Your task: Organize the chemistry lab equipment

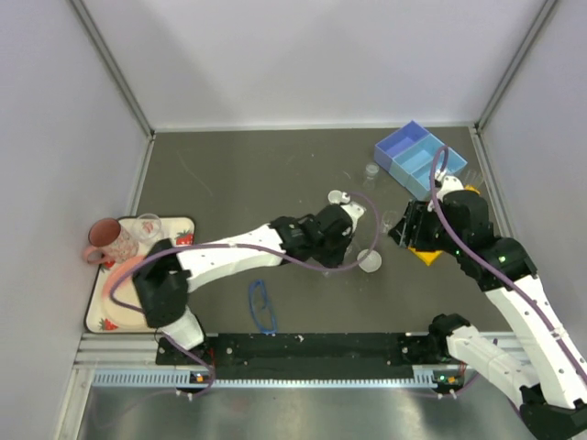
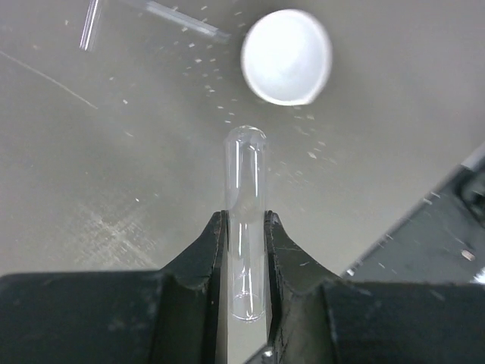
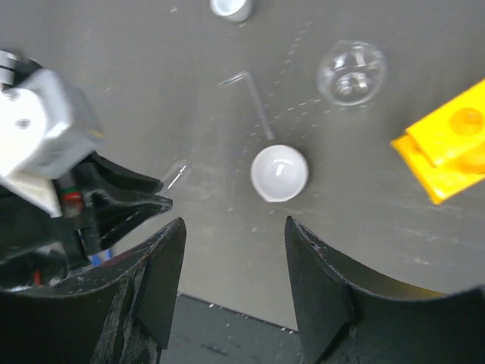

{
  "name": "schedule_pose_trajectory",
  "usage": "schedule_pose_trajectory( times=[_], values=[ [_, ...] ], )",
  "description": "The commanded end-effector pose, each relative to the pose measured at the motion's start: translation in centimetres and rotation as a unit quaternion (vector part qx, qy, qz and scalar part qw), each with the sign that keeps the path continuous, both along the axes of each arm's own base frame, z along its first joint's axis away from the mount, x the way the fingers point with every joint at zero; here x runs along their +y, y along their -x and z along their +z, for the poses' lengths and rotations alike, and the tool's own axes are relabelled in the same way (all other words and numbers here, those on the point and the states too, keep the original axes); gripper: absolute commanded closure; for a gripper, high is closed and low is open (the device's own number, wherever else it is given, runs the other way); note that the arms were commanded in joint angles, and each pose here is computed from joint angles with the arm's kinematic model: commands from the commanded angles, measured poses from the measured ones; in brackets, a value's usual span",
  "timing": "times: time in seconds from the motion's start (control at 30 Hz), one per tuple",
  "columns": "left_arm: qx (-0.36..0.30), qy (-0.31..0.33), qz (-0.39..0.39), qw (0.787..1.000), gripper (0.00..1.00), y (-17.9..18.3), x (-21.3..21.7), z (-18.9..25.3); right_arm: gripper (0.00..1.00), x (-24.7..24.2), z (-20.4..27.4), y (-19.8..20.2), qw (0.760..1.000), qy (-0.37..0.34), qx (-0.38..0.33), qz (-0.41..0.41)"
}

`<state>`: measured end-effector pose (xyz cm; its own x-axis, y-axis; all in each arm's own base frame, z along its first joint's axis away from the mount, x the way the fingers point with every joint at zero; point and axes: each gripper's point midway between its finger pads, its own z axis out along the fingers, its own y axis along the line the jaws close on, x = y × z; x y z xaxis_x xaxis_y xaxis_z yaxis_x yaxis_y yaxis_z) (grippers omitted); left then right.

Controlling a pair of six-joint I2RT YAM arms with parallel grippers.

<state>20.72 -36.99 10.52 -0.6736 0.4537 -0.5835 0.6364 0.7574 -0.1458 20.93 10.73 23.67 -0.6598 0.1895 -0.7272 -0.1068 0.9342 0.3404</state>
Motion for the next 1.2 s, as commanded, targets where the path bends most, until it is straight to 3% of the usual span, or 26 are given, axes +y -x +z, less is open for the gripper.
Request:
schedule_pose_trajectory(
  times=[0.0,0.2,0.3,0.4,0.7,1.17],
  values=[
    [0.005,0.076,-0.085,0.993,1.00,3.5,0.3,5.6,0.44,3.9,1.3,1.5,0.992,-0.070,-0.003,0.101],
    [0.024,0.172,-0.195,0.965,1.00,8.8,1.4,10.7,0.45,7.6,3.8,4.1,0.963,-0.152,-0.013,0.220],
    [0.027,0.220,-0.243,0.944,1.00,11.2,2.4,12.9,0.46,9.7,5.6,6.2,0.933,-0.213,-0.008,0.291],
    [0.010,0.282,-0.287,0.915,1.00,13.7,3.7,15.9,0.47,10.6,6.7,7.8,0.910,-0.261,0.004,0.323],
    [-0.015,0.365,-0.329,0.871,1.00,16.4,5.5,19.5,0.47,12.8,8.9,11.3,0.867,-0.321,0.006,0.380],
    [-0.017,0.376,-0.330,0.866,1.00,15.8,4.7,20.5,0.48,16.5,9.0,14.0,0.846,-0.319,0.014,0.427]
  ],
)
